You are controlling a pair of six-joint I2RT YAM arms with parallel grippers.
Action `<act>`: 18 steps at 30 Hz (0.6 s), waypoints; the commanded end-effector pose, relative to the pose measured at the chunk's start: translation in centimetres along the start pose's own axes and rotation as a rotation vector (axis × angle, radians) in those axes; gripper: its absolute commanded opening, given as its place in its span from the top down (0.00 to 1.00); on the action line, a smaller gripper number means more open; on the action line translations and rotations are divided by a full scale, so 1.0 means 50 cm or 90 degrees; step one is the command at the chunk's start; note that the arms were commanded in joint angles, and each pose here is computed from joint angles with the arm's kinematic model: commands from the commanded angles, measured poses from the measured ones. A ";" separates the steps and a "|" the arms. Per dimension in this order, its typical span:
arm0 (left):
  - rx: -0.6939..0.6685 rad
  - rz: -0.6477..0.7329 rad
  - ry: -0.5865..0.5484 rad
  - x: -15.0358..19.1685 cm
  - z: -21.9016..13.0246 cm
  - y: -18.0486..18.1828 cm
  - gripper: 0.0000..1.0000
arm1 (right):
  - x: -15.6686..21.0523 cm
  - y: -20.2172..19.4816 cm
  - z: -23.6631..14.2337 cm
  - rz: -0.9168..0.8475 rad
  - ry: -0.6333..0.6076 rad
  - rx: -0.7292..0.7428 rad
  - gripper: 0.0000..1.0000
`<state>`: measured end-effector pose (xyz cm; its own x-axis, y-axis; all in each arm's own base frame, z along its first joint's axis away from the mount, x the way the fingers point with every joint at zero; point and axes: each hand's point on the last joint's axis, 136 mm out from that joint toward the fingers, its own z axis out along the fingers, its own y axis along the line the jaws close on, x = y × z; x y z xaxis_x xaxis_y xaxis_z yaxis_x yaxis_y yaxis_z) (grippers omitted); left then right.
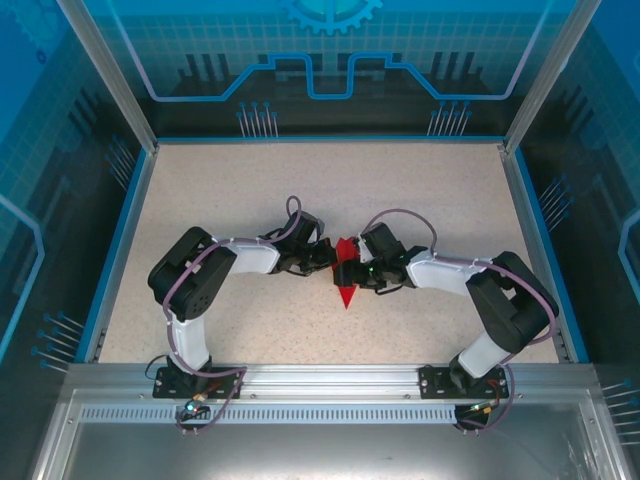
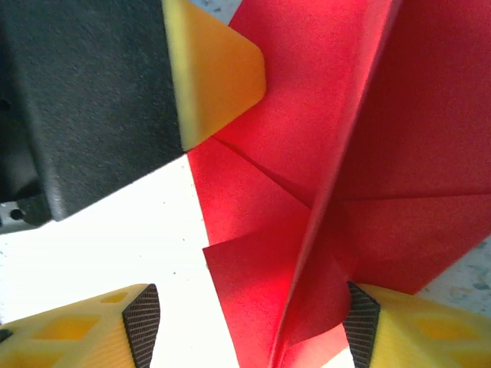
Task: Fold a paper plane with a square sheet of paper (pick it up from the middle)
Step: Move the paper plane to the center of the table.
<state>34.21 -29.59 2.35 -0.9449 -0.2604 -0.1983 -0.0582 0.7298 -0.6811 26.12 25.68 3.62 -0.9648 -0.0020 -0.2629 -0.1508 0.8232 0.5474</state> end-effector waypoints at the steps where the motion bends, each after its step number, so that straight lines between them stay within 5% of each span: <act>1: -0.007 0.001 0.004 0.001 -0.002 0.011 1.00 | 0.000 0.026 -0.002 0.004 -0.002 -0.029 0.31; 18: 0.001 -0.001 0.006 0.005 -0.003 0.010 1.00 | -0.033 0.031 -0.006 0.044 -0.063 -0.066 0.31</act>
<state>34.22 -29.61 2.38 -0.9448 -0.2604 -0.1991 -0.0572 0.7291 -0.6820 27.17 26.56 4.49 -0.9538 0.0848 -0.2883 -0.1171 0.7787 0.6163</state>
